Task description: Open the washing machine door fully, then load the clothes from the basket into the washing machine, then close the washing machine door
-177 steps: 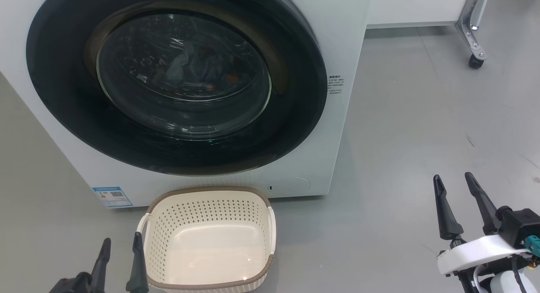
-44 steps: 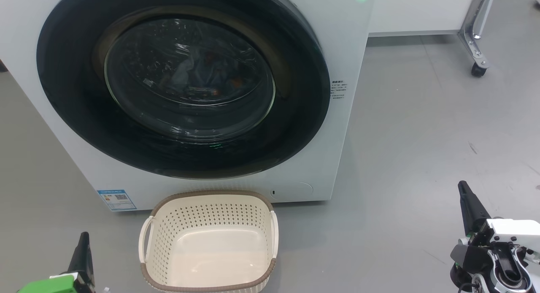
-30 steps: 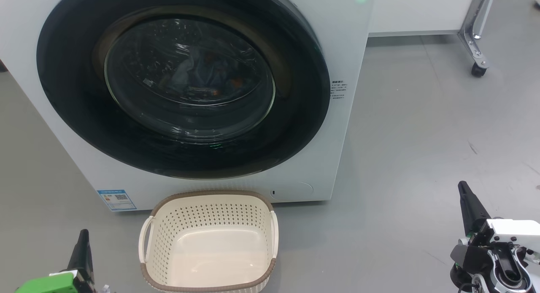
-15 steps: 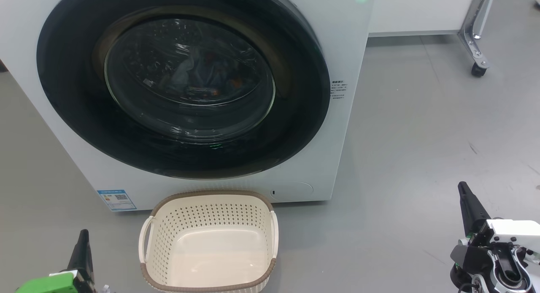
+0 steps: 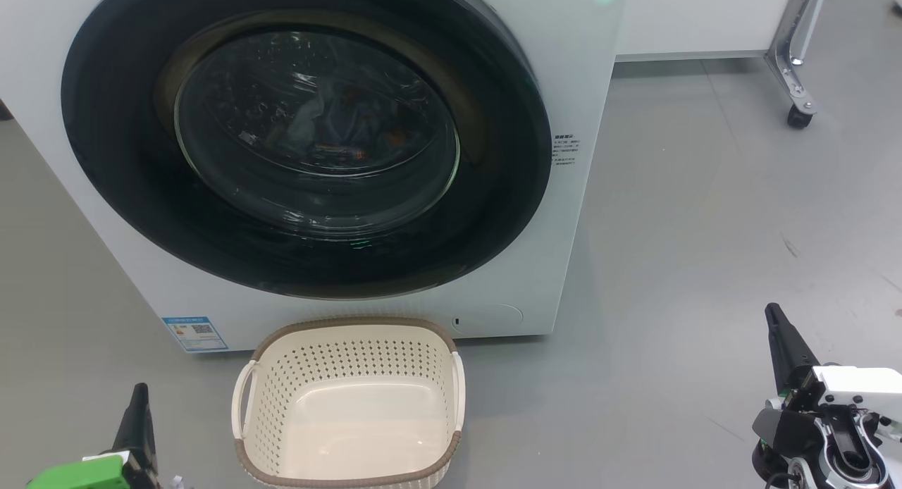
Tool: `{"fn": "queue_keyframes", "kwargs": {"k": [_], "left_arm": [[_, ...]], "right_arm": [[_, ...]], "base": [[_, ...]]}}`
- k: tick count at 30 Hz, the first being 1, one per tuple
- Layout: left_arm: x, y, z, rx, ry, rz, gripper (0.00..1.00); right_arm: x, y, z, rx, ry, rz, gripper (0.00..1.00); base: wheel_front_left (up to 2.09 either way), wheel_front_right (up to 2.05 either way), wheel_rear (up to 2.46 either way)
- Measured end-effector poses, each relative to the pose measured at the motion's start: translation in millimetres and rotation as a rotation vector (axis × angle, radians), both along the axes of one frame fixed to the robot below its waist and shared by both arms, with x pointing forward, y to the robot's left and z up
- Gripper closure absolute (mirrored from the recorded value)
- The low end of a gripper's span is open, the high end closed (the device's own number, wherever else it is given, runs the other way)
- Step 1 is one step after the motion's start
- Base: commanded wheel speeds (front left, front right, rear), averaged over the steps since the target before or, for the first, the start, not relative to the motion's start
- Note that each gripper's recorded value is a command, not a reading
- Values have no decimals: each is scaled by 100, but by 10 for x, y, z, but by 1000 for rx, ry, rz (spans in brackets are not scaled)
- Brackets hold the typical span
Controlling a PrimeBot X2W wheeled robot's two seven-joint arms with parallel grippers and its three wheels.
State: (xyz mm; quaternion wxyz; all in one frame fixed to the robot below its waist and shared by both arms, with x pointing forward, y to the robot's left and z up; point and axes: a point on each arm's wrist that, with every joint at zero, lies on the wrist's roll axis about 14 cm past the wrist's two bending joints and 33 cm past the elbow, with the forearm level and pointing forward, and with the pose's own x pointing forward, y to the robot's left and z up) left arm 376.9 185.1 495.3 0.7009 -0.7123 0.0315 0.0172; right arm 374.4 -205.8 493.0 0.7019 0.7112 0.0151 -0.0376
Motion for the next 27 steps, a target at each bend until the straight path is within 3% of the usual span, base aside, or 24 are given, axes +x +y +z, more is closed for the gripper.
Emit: {"fn": "queue_keyframes", "kwargs": {"k": [27], "left_arm": [[5, -5, 3, 0, -1, -4, 100]], "right_arm": [[0, -1, -3, 1, 1, -1, 100]], "base": [[0, 0, 0]]}}
